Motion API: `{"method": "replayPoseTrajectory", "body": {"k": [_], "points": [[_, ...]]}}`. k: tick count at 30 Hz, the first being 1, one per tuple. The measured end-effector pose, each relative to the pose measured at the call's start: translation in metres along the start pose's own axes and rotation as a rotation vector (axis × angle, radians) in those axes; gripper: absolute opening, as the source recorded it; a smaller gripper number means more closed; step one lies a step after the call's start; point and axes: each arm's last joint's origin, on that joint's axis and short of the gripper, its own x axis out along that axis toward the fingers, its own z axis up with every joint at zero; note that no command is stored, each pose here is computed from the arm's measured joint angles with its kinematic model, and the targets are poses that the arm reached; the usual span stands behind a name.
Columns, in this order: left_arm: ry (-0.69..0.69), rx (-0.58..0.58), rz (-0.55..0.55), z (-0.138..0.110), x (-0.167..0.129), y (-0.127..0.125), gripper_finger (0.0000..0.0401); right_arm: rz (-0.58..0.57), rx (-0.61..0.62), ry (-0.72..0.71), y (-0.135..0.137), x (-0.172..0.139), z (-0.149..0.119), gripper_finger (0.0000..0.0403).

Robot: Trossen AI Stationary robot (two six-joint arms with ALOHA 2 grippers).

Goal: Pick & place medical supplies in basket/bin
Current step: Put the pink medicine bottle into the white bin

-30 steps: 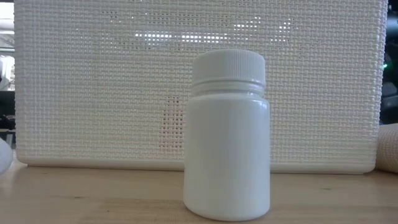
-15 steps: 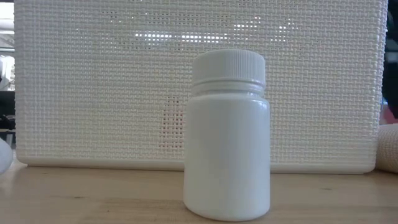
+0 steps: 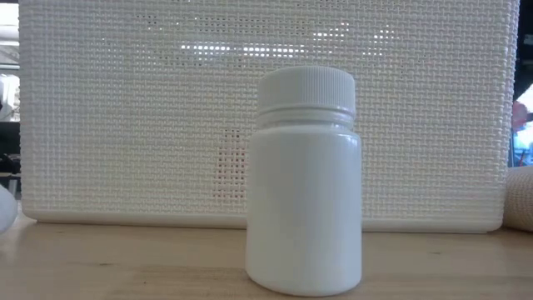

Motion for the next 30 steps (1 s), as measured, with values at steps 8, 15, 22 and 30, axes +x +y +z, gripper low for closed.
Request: {"method": "replayPoseTrajectory", "body": {"k": [8,15,22,30], "points": [[-0.008,-0.016,0.024,0.000,0.000,0.001,0.0185,0.061,-0.034,-0.266,0.000,-0.021,0.016,0.0174],[-0.008,-0.019,0.023,0.000,0.000,0.001,0.0185,0.160,-0.089,-0.495,0.010,-0.057,0.036,0.0174],[-0.116,-0.070,0.016,0.013,-0.001,-0.002,0.0184,0.400,-0.322,-0.699,0.046,-0.089,0.050,0.0174],[-0.333,0.042,-0.382,0.043,-0.001,-0.020,0.0185,0.754,-0.670,-0.745,0.087,-0.099,0.045,0.0174]]}}
